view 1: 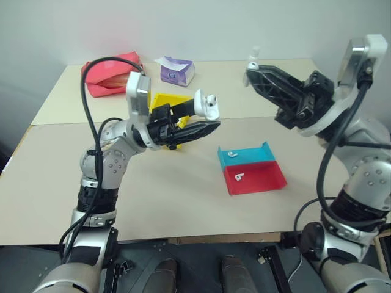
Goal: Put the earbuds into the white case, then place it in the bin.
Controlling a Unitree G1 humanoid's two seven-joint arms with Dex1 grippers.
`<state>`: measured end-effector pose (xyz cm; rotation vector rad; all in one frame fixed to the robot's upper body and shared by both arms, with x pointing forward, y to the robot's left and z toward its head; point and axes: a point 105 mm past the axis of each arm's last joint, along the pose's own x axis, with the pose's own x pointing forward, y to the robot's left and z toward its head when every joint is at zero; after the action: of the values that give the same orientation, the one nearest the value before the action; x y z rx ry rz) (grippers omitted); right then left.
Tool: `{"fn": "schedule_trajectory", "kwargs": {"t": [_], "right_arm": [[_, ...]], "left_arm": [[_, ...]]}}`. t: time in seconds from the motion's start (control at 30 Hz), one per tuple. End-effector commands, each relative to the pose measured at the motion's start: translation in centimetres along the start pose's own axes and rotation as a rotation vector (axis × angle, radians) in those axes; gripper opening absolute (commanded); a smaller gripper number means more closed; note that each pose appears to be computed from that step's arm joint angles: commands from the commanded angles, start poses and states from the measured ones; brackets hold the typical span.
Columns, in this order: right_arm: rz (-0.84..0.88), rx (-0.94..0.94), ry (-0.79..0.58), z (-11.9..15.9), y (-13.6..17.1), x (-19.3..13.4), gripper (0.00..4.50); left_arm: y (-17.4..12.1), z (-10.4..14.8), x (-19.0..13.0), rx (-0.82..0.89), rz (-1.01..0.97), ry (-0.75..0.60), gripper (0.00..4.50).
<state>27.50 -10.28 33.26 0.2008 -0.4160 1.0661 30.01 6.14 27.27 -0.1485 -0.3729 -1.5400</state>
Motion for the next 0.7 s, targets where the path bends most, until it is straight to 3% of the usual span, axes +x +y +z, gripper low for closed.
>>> {"fn": "schedule_trajectory", "kwargs": {"t": [0.03,0.3,0.7], "right_arm": [[-0.034,0.028,-0.044,0.3,0.9,0.2,0.62],[0.014,0.051,0.006,-1.2,3.1,0.1,0.62],[0.09,0.04,0.078,-2.4,4.0,-0.2,0.62]], "left_arm": [[-0.2,0.6,0.9,0.023,-0.044,-0.004,2.79],[-0.3,0.6,1.3,0.009,-0.074,0.01,2.79],[-0.3,0.6,1.4,0.021,-0.078,0.027,2.79]]}}
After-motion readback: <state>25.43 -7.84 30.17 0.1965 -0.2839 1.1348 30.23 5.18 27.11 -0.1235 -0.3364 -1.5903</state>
